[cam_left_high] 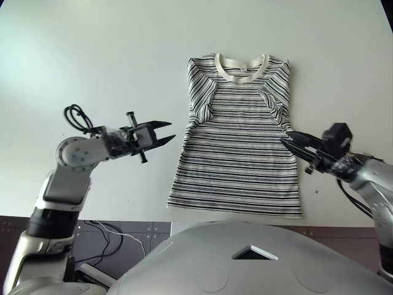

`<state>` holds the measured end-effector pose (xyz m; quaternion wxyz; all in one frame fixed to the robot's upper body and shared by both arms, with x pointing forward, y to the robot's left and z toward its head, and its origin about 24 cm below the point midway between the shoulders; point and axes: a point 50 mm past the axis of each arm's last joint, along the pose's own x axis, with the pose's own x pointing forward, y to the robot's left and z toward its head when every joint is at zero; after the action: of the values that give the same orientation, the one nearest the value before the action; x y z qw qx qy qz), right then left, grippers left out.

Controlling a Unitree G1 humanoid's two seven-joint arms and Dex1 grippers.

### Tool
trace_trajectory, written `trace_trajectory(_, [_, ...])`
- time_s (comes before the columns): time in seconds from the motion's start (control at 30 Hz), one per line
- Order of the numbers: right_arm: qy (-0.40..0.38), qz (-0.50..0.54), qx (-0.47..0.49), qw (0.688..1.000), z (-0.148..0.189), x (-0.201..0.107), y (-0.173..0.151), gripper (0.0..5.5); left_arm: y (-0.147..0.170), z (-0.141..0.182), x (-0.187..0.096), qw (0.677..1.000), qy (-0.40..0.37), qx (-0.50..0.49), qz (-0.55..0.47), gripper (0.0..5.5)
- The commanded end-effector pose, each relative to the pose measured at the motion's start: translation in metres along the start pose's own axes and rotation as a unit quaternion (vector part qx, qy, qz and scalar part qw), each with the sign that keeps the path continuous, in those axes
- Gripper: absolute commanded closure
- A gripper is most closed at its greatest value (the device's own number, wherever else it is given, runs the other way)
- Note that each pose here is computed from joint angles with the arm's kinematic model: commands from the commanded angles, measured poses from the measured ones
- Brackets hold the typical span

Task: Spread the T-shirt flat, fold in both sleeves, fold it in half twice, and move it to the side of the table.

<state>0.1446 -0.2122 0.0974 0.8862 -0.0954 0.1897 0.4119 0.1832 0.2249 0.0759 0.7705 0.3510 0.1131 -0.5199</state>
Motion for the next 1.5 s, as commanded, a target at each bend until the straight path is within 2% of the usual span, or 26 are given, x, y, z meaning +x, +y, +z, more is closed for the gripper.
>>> trace_trajectory(0.03, [0.058, 0.04, -0.065, 0.995, -0.008, -0.026, 0.021, 4.46, -0.036, -0.008, -0.033, 0.992, -0.002, 0.087, -0.087, 3.35])
trace_trajectory(0.13, [0.11, 0.058, -0.119, 0.985, -0.029, -0.042, 0.031, 4.46, -0.063, -0.018, -0.054, 0.98, -0.01, 0.153, -0.129, 2.82])
trace_trajectory(0.2, [0.128, 0.066, -0.141, 0.979, -0.039, -0.05, 0.031, 4.46, -0.073, -0.021, -0.059, 0.971, -0.023, 0.19, -0.145, 2.82])
trace_trajectory(0.47, [0.116, 0.065, -0.17, 0.976, -0.046, -0.045, 0.025, 4.46, -0.092, -0.034, -0.042, 0.948, -0.064, 0.272, -0.154, 2.82])
trace_trajectory(0.93, [0.115, 0.08, -0.189, 0.972, -0.045, -0.039, 0.02, 4.46, -0.109, -0.032, -0.015, 0.937, -0.1, 0.289, -0.171, 2.82])
trace_trajectory(1.23, [0.13, 0.089, -0.206, 0.966, -0.052, -0.046, 0.025, 4.46, -0.116, -0.031, -0.032, 0.936, -0.084, 0.275, -0.204, 2.82])
trace_trajectory(1.5, [0.122, 0.086, -0.207, 0.967, -0.051, -0.042, 0.026, 4.46, -0.115, -0.033, -0.025, 0.944, -0.055, 0.273, -0.179, 2.82])
